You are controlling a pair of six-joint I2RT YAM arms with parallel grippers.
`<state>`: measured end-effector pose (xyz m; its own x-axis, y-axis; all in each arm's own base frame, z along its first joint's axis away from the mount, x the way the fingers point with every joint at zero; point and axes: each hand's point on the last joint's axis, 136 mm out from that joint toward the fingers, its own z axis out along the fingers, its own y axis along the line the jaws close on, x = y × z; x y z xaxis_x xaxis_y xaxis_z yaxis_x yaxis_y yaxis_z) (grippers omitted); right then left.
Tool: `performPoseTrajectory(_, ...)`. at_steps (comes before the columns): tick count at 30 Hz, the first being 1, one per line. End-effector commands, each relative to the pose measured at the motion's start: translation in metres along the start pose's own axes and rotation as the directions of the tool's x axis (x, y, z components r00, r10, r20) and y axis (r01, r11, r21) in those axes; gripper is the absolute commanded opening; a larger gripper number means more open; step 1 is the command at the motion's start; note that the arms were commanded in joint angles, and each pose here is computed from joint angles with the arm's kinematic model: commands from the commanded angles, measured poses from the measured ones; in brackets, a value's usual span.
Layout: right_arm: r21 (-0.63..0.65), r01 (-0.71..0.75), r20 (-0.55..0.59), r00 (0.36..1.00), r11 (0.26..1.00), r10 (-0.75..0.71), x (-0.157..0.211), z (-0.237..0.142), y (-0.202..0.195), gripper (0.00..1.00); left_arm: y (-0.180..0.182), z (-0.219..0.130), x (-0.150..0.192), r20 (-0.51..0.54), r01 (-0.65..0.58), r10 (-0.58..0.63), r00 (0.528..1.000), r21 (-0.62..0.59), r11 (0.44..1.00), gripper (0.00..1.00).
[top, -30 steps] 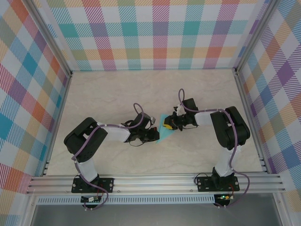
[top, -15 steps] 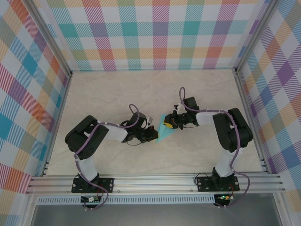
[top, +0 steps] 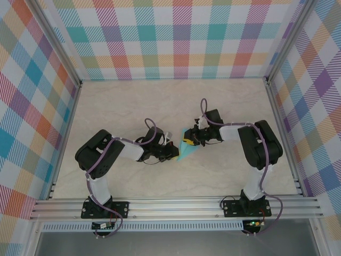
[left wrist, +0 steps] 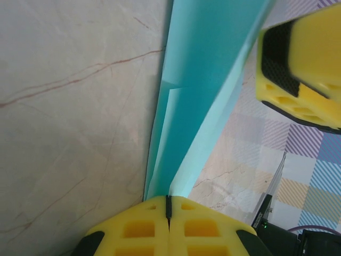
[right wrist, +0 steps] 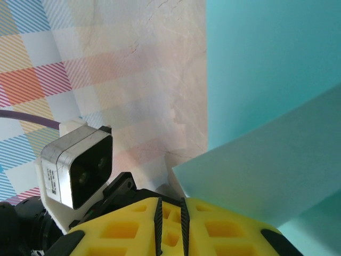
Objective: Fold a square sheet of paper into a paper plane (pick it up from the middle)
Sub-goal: Fourth fold the wing at the center of the table.
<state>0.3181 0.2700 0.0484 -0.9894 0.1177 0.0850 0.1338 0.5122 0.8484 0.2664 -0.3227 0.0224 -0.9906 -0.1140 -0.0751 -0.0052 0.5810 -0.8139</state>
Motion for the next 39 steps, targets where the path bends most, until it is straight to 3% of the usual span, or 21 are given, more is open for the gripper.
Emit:
performPoseTrajectory(1,-0.030,0.025,-0.020,0.999,0.999,-0.025,-0.003,0.006,0.008,0.19,0.011,-0.004,-0.003,0.015,0.034,-0.034,0.999,-0.015,0.999,0.00)
performPoseTrajectory(12,0.009,0.002,-0.014,1.000,1.000,-0.002,-0.011,0.016,-0.009,0.18,0.016,-0.005,-0.005,0.031,0.036,-0.035,0.999,-0.048,0.998,0.00)
performPoseTrajectory(18,0.019,-0.012,-0.012,1.000,1.000,0.013,-0.013,0.019,-0.015,0.17,0.023,-0.010,-0.003,0.042,0.011,-0.006,0.999,-0.116,0.993,0.17)
performPoseTrajectory(23,0.019,-0.017,-0.009,1.000,1.000,0.017,-0.014,0.019,-0.014,0.17,0.024,-0.009,0.004,0.003,-0.049,0.050,0.999,-0.181,0.982,0.23)
performPoseTrajectory(32,-0.002,-0.013,-0.014,1.000,1.000,0.013,-0.013,0.017,-0.007,0.17,0.034,-0.007,0.009,-0.016,-0.076,0.074,0.997,-0.256,0.964,0.14)
performPoseTrajectory(39,-0.003,-0.002,-0.020,1.000,1.000,0.002,-0.010,0.014,-0.004,0.18,0.034,-0.008,0.009,-0.018,-0.084,0.082,0.996,-0.271,0.959,0.01)
